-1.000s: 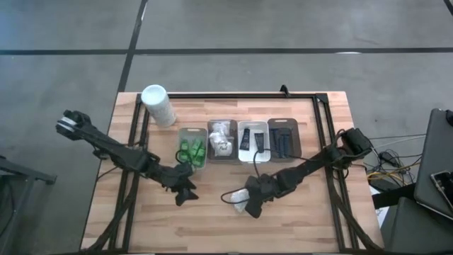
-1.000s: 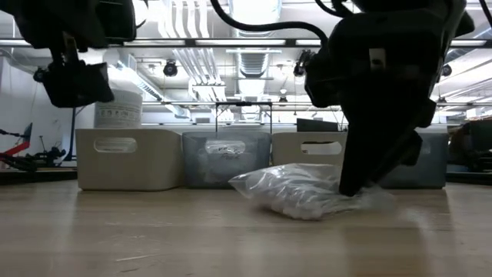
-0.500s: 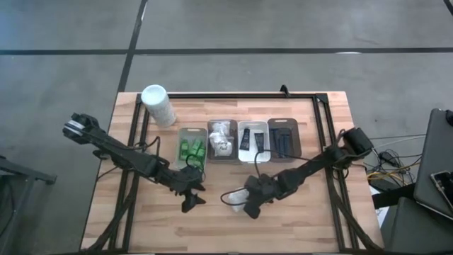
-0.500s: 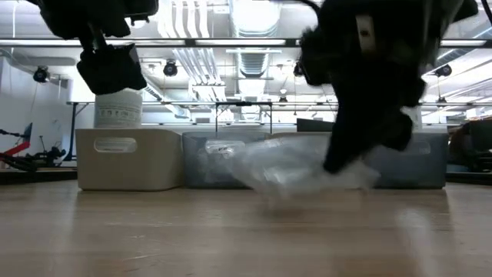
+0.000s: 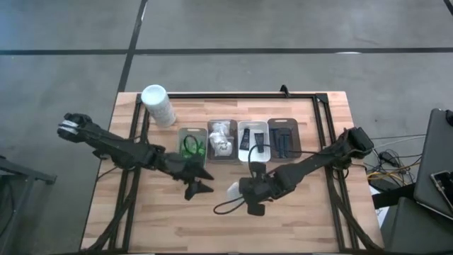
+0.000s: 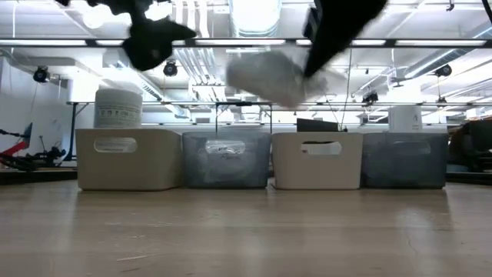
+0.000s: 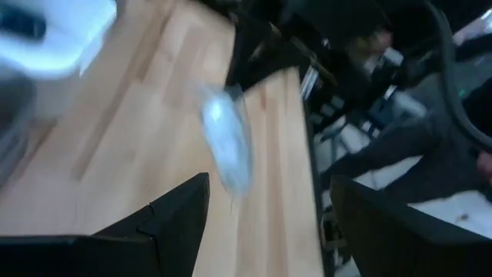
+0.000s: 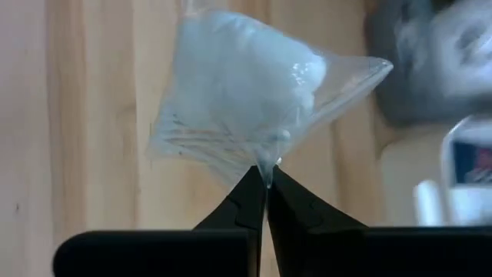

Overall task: Pick & Place Travel size toiletries
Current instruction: Put the cotton pack into the left black bin

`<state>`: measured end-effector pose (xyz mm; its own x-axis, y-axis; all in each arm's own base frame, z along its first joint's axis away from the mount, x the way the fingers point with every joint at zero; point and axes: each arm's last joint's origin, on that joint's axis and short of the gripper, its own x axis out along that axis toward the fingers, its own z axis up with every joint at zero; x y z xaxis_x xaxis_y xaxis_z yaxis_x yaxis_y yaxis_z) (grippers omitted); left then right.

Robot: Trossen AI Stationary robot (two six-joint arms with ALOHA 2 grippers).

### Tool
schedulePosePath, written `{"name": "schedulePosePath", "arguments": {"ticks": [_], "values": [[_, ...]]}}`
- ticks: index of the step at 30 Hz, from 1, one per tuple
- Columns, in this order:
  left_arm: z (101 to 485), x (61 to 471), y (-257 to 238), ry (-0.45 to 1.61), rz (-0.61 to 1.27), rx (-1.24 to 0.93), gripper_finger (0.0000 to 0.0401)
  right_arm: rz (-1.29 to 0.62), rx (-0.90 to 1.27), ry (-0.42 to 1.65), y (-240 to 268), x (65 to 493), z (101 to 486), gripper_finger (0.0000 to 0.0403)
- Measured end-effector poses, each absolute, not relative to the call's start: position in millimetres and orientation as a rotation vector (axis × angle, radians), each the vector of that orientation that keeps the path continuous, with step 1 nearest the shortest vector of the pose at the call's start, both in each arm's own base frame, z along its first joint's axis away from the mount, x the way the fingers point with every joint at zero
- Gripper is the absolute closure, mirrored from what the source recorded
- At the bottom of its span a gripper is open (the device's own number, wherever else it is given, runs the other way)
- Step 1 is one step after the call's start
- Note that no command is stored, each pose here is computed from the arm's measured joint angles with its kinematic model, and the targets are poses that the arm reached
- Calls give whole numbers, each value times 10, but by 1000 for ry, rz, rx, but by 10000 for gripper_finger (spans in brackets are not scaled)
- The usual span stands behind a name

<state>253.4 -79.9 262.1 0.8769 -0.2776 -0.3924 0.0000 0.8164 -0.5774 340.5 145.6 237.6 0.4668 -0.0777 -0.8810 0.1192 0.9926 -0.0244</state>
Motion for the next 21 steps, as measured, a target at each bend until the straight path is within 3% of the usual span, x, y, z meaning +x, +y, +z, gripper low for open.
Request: {"name": "schedulePosePath", "arguments": {"ticks": [8, 21], "values": [[2743, 2677, -574, 327, -198, -634, 126, -105, -65, 1030, 1405, 3503, 2712, 394], [2688, 2882, -604, 370, -176, -718, 117, -151, -45, 1007, 1378, 3523, 2775, 394]]}}
